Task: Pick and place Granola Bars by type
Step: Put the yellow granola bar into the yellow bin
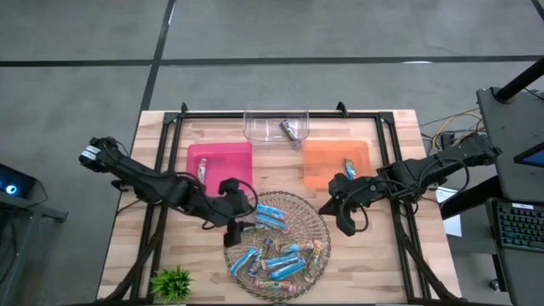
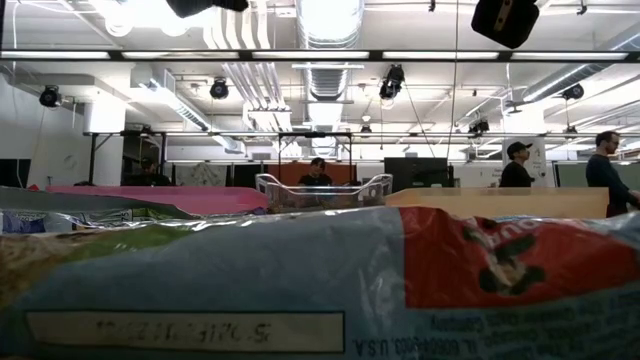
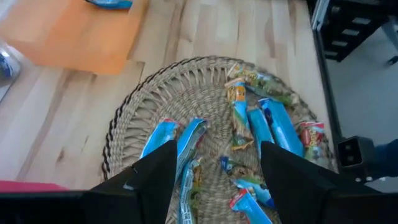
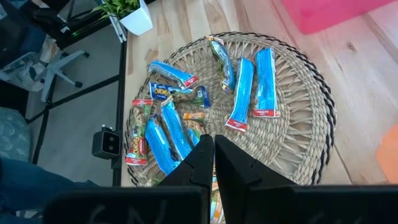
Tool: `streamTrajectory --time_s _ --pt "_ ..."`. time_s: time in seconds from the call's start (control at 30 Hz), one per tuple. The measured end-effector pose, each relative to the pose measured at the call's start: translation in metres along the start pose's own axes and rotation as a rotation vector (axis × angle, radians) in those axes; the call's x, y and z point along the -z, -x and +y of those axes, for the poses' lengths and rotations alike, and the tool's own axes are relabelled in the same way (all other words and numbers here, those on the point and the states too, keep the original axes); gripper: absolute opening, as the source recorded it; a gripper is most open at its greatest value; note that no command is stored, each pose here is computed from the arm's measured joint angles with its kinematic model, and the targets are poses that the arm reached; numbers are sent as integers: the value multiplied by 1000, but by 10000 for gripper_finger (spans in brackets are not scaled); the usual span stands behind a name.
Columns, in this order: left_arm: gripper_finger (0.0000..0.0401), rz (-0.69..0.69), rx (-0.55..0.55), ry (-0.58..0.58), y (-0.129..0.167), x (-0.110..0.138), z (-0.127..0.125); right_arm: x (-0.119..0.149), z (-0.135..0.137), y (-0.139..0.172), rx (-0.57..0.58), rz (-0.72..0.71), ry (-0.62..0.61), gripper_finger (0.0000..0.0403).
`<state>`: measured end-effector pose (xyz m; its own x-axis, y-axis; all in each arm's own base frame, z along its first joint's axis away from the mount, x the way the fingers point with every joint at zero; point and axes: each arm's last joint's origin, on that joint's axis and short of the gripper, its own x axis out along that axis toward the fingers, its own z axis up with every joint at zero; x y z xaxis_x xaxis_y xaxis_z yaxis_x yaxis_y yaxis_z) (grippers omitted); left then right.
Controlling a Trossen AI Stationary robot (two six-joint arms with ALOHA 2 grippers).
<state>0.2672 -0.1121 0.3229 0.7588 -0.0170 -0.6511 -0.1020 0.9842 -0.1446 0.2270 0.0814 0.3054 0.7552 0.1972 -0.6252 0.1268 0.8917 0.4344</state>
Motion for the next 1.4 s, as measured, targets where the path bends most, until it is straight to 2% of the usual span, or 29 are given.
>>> streamTrajectory --time_s 0.3,0.4,0.6,1.03,1.4 --pt "213 176 -60 -89 -36 19 -4 0 0 0 0 1 -1 8" --pt "213 232 -43 -98 -49 25 -7 0 0 0 0 1 -1 8" --pt "213 305 -83 -84 -73 37 -9 0 0 0 1 1 0 8" --pt "213 464 -144 -110 -99 59 -8 1 -1 0 12 15 1 8" --pt "213 514 -171 -115 -111 68 -8 3 -2 0 21 27 2 8"
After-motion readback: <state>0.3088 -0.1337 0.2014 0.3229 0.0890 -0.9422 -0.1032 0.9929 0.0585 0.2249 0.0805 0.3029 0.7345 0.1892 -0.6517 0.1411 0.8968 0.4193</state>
